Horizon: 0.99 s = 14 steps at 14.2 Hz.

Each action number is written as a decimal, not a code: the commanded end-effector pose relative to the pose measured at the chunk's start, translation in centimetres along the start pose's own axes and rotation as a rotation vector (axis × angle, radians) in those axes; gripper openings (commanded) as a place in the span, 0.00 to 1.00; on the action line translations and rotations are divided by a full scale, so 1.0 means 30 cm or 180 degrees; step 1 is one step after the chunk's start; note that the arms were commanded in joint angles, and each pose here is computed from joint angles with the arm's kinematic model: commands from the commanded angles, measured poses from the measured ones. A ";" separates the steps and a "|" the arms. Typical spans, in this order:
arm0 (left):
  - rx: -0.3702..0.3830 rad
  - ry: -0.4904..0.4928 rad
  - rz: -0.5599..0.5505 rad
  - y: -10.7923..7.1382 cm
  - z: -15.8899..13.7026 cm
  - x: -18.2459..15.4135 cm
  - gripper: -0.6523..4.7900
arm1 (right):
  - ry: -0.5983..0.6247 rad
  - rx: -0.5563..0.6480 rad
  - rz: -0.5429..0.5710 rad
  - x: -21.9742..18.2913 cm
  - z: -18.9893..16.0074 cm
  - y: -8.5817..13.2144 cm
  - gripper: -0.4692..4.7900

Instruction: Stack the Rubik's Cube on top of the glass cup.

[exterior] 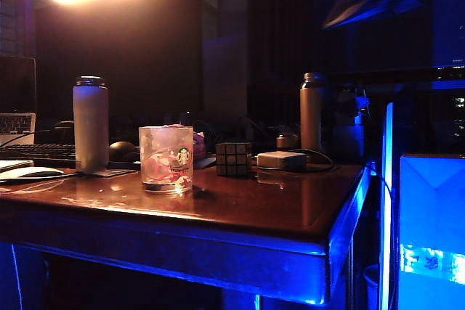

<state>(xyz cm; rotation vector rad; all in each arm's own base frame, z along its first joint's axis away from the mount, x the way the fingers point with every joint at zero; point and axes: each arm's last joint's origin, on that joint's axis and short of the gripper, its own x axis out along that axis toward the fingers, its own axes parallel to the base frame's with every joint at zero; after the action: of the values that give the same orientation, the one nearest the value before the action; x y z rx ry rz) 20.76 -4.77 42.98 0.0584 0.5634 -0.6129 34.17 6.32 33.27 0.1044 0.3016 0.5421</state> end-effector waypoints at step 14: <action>-0.0013 -0.0060 -0.0031 -0.003 0.007 -0.006 0.11 | 0.0458 -0.1556 0.0281 0.739 -0.233 0.051 1.00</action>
<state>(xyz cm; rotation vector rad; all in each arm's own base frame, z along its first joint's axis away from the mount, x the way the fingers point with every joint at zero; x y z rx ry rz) 20.74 -4.78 42.99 0.0493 0.5646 -0.6157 49.26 19.32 20.84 -0.3388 0.3373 0.6814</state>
